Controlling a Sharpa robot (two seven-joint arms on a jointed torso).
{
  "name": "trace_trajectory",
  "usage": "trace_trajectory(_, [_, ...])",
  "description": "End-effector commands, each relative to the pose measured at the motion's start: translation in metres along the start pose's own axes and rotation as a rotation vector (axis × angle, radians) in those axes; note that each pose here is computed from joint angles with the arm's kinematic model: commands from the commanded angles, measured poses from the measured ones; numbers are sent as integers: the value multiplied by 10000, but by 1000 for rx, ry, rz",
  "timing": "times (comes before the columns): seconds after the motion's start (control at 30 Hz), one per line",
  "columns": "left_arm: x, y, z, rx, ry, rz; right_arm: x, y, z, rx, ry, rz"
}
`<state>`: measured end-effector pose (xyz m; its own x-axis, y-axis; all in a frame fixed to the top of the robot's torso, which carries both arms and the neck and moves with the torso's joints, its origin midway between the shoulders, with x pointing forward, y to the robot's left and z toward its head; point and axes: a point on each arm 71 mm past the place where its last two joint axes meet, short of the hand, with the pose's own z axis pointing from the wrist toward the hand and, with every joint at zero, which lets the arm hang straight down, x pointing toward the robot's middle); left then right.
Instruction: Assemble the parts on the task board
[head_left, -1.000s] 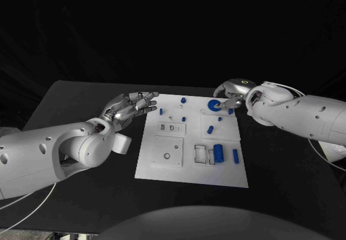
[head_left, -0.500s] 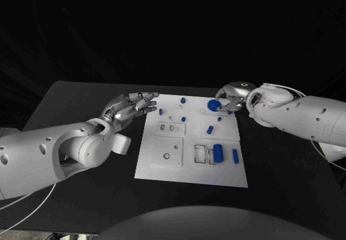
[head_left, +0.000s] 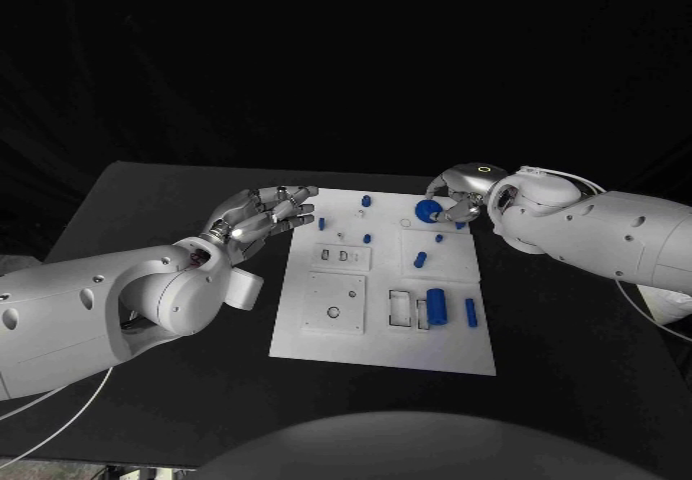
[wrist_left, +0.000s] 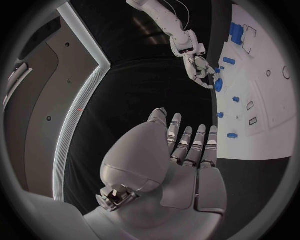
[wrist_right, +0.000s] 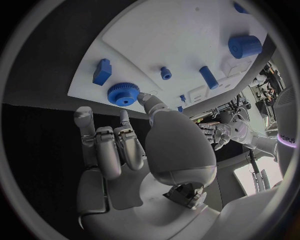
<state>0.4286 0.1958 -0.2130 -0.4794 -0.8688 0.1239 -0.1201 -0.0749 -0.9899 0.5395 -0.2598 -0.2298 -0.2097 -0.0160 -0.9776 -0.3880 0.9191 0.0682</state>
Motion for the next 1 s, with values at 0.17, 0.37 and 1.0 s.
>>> trace_trajectory(0.17, [31, -1, 7, 0, 26, -6, 12, -2, 35, 15, 8, 4])
trace_trajectory(0.37, [40, 1, 8, -3, 31, -5, 36, 12, 64, 21, 26, 3])
trace_trajectory(1.0, [56, 0, 13, 2, 43, -1, 102, -58, 92, 57, 62, -16])
